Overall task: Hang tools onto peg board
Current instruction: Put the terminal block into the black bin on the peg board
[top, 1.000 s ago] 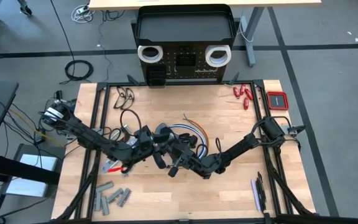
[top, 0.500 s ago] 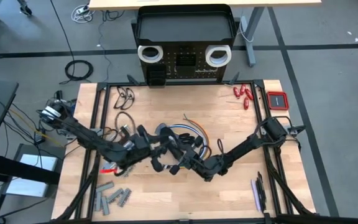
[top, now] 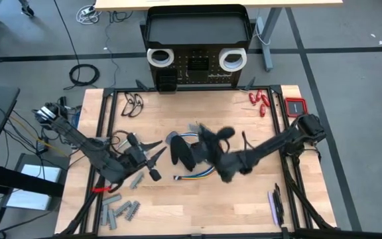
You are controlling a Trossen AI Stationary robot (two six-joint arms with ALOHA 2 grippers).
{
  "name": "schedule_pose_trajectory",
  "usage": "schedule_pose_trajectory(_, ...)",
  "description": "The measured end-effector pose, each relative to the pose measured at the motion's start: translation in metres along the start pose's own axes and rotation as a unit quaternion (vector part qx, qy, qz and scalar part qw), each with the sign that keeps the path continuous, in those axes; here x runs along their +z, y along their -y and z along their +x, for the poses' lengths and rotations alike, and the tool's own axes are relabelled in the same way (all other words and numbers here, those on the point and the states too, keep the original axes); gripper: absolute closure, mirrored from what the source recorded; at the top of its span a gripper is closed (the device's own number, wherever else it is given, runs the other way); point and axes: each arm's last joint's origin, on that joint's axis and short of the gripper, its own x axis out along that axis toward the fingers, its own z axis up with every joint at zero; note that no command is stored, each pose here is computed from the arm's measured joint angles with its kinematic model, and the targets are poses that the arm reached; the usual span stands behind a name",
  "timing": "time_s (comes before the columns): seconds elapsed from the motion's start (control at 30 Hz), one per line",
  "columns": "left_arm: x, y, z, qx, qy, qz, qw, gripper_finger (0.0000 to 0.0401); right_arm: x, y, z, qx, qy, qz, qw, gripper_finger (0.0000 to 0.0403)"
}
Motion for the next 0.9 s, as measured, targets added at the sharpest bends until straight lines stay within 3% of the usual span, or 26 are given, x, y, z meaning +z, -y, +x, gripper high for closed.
schedule_pose_trajectory(0.23, -0.022, 0.001, 0.002, -0.007, -0.04, 0.018, 0.999, 0.0284, 0.008, 0.036, 0.087, -0.066, -0.094, -0.184, 0.976, 0.0354)
schedule_pose_trajectory(0.43, -0.03, 0.001, 0.001, -0.03, -0.062, 0.018, 0.997, 0.0284, -0.011, 0.065, 0.163, -0.065, -0.163, -0.329, 0.928, 0.0354)
schedule_pose_trajectory(0.7, -0.042, -0.003, 0.002, -0.04, -0.102, 0.007, 0.994, 0.0284, -0.022, 0.103, 0.204, -0.015, -0.21, -0.46, 0.863, 0.0354)
schedule_pose_trajectory(0.9, -0.041, -0.005, 0.009, -0.027, -0.101, -0.003, 0.995, 0.0284, -0.028, 0.113, 0.219, 0.007, -0.209, -0.499, 0.841, 0.0354)
